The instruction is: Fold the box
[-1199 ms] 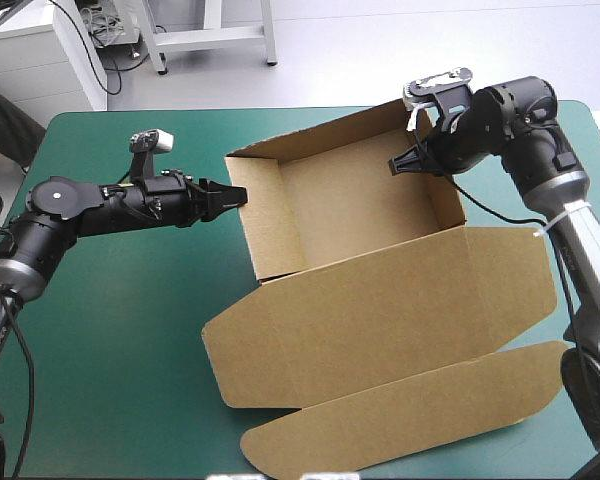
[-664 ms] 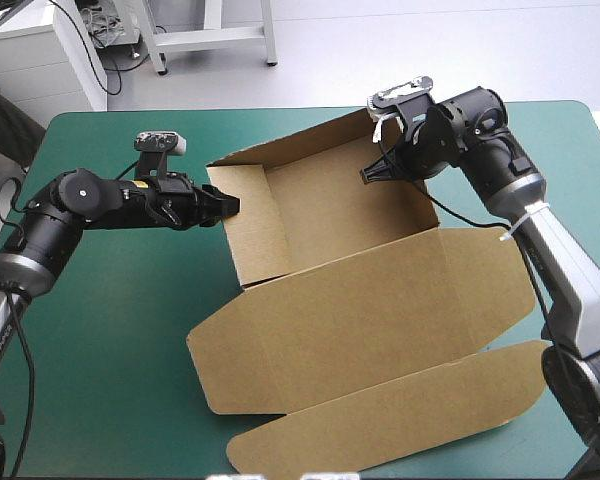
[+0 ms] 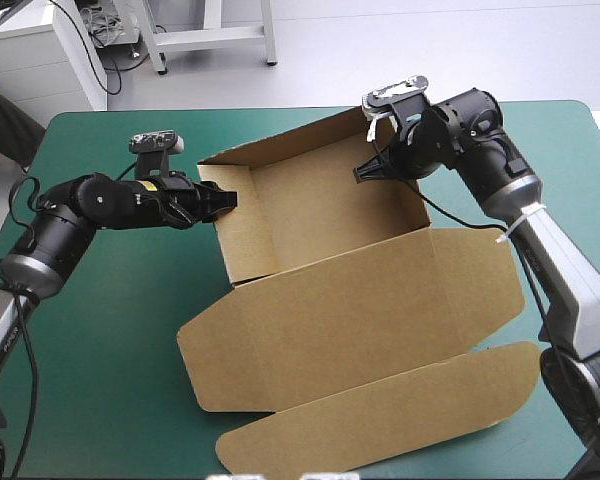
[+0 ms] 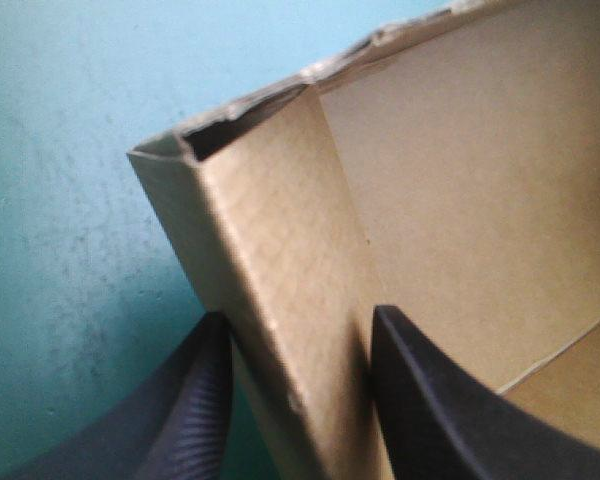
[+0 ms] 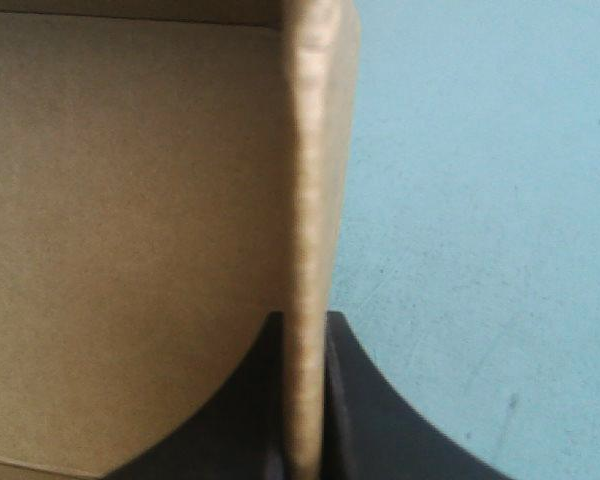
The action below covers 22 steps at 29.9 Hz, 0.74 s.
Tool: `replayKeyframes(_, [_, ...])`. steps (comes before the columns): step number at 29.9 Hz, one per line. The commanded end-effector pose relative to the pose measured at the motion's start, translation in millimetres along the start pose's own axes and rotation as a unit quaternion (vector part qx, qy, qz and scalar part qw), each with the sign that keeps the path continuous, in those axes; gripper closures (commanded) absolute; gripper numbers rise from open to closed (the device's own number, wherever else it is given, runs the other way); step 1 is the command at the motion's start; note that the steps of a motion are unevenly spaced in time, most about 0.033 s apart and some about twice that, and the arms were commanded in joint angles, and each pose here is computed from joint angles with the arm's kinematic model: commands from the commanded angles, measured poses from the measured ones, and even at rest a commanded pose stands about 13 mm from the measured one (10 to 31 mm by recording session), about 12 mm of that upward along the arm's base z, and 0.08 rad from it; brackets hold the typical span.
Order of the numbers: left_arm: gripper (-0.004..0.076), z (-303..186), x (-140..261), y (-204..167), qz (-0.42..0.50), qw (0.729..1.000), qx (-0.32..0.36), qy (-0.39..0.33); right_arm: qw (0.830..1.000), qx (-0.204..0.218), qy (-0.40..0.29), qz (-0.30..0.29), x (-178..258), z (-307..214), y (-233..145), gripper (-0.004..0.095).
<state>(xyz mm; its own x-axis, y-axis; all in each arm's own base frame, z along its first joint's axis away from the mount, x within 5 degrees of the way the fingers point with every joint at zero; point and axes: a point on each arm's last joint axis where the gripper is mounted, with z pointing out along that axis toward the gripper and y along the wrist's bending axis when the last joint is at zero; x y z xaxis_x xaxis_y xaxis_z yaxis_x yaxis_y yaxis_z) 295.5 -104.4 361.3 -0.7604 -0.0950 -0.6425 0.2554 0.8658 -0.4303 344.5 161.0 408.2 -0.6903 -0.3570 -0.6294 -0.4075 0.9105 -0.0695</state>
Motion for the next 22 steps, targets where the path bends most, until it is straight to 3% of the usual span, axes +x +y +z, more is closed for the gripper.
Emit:
replayKeyframes(1, [0.0415, -11.7, -9.0, -13.2, -0.018, 0.999, 0.004, -0.045, 0.994, -0.064, -0.091, 0.010, -14.7, -34.1, 21.2, 0.0922])
replayKeyframes(5, [0.0415, -4.5, -9.7, -12.1, -0.058, 0.997, 0.008, -0.043, 0.992, -0.074, -0.098, 0.003, -15.9, -33.7, 31.2, 0.0922])
replayKeyframes(11, [0.0422, 28.3, 1.8, -6.0, -0.078, 0.996, -0.004, 0.029, 0.992, -0.080, -0.097, -0.002, -16.4, -30.5, 38.6, 0.0922])
replayKeyframes(14, [0.0500, 40.8, 5.2, -11.1, -0.072, 0.997, 0.000, 0.037, 0.992, -0.080, -0.095, 0.000, -16.4, -28.1, 38.9, 0.0922])
replayKeyframes(18, [0.0729, 48.5, 5.0, -22.8, -0.025, 1.000, 0.012, 0.012, 0.992, -0.080, -0.095, -0.001, -16.4, -28.1, 38.8, 0.0922])
replayKeyframes(22, [0.0731, 49.0, 2.8, -29.2, -0.016, 1.000, 0.019, -0.006, 0.994, -0.064, -0.087, -0.008, -15.2, -25.5, 36.3, 0.0922])
